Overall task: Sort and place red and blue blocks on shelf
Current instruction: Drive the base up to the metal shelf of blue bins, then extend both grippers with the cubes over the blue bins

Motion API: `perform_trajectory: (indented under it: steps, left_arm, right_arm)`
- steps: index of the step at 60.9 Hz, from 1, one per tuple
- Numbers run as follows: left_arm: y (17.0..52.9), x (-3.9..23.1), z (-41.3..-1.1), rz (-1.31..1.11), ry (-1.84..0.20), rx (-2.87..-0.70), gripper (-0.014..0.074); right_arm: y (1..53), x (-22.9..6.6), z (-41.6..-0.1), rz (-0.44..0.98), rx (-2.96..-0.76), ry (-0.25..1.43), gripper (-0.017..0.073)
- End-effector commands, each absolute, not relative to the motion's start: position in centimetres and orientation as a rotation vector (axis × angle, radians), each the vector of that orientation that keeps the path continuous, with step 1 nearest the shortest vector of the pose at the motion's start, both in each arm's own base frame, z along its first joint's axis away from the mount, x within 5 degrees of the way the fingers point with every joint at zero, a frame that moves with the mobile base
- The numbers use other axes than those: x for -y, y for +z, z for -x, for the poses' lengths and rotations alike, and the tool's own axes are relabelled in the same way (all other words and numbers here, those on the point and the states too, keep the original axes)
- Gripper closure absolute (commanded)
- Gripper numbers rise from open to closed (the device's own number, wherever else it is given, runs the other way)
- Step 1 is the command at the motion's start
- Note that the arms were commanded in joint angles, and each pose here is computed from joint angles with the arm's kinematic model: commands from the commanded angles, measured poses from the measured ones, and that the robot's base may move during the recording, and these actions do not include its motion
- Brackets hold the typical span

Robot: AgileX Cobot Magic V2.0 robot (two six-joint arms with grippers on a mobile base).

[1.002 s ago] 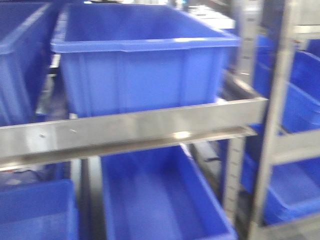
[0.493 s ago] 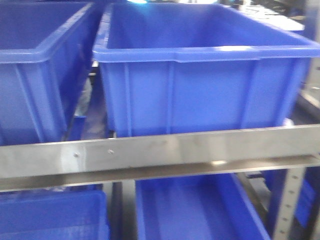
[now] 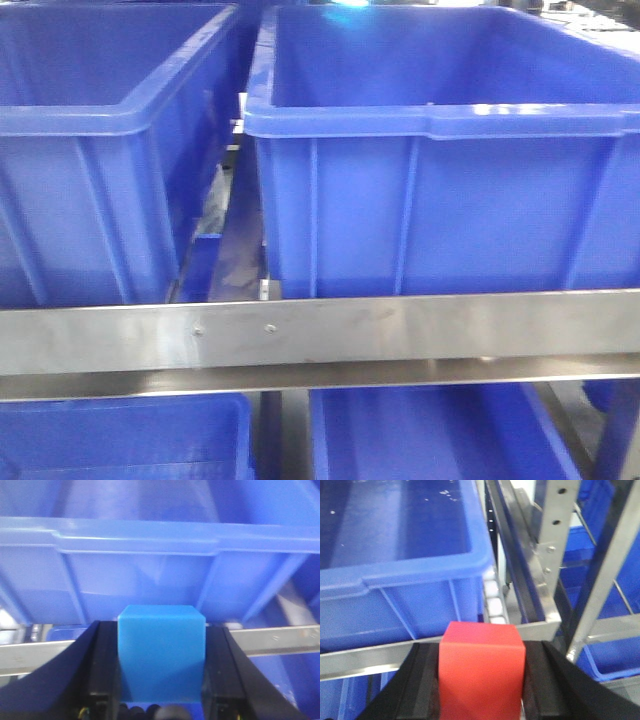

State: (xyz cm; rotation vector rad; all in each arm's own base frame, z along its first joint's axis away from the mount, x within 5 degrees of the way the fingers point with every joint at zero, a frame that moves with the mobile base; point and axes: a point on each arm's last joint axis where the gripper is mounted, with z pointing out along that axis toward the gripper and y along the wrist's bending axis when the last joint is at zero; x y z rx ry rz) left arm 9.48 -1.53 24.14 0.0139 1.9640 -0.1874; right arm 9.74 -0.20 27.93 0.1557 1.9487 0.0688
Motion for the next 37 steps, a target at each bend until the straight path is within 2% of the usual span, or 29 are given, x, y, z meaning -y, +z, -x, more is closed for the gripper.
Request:
perform_trajectory:
  steps: [1,37]
  left_arm:
    - [25.89,1.81,-9.82,-0.026,-0.224,-1.856,0.0468]
    - [25.89,1.81,-9.82,-0.026,-0.224,-1.856,0.0468]
  right_arm:
    - [29.54,0.20,-10.02,-0.143,-1.845,0.072,0.0510]
    - [29.54,0.20,-10.02,-0.143,-1.845,0.072,0.0510]
